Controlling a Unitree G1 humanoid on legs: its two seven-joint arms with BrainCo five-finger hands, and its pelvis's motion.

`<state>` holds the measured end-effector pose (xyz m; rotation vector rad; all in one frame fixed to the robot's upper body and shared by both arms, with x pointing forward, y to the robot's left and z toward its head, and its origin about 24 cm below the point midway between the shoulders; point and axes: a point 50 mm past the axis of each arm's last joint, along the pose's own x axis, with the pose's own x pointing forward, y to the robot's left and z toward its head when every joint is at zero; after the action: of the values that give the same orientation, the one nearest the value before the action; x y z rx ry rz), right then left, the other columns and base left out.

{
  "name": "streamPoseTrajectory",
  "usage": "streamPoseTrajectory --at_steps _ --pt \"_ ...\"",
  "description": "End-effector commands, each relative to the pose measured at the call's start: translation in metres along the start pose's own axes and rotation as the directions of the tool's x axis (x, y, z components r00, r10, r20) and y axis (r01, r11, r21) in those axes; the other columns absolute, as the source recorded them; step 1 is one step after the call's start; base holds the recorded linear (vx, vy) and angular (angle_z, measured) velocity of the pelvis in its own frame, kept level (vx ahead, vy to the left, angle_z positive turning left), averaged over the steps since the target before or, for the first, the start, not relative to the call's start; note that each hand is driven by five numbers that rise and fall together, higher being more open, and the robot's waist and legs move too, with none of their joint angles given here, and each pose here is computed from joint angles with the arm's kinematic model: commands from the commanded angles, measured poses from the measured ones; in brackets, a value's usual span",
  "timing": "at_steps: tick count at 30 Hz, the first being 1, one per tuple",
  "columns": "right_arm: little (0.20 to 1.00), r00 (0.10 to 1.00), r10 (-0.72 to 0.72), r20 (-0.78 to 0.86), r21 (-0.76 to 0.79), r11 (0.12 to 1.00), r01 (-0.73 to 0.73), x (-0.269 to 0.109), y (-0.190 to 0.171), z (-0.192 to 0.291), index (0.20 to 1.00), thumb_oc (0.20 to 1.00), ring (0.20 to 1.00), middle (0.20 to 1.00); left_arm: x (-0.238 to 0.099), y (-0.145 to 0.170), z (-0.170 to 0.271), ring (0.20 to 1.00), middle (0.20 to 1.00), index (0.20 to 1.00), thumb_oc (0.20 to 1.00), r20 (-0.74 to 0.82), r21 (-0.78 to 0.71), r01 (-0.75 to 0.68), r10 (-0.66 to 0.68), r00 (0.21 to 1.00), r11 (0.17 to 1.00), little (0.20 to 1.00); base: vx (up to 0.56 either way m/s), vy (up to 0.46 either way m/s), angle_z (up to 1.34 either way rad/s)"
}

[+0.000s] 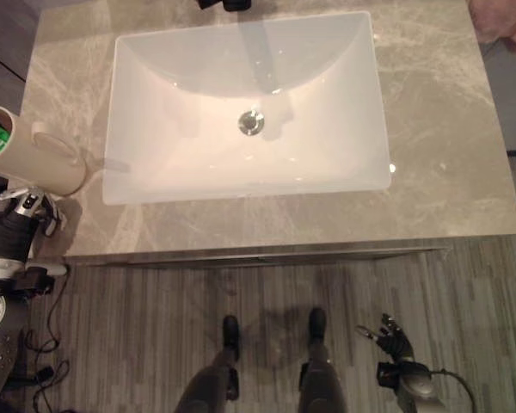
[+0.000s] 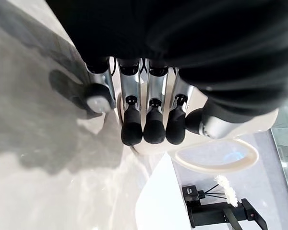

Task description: Put brush and paste in cup on sink, flatten towel.

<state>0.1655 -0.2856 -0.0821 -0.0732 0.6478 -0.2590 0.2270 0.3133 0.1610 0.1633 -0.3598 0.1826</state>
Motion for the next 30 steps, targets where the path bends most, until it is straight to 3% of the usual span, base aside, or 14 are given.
streamPoseTrajectory --at_steps 1,16,30 --pt "1.000 0.998 -0.025 0.063 -0.005 1.000 0.026 0.003 -0.004 0.013 1.000 1.000 1.000 1.000 0.003 0.013 0.003 0.200 0.200 0.200 0.200 0.017 0.080 -0.043 0.042 0.999 0.996 0.200 0.00 0.000 0.00" --pt "1.000 0.998 -0.020 0.059 -0.042 0.999 0.023 0.005 0.000 0.012 1.000 1.000 1.000 1.000 0.023 0.008 0.017 0.200 0.200 0.200 0.200 0.099 0.102 -0.061 0.051 0.994 0.993 0.200 0.00 0.000 -0.02" --pt "1.000 0.999 -0.021 0.049 -0.048 0.999 0.023 0.005 -0.002 0.011 1.000 1.000 1.000 1.000 0.034 0.025 0.030 0.200 0.200 0.200 0.200 0.155 0.136 -0.147 0.126 0.980 0.980 0.200 0.00 -0.001 -0.02"
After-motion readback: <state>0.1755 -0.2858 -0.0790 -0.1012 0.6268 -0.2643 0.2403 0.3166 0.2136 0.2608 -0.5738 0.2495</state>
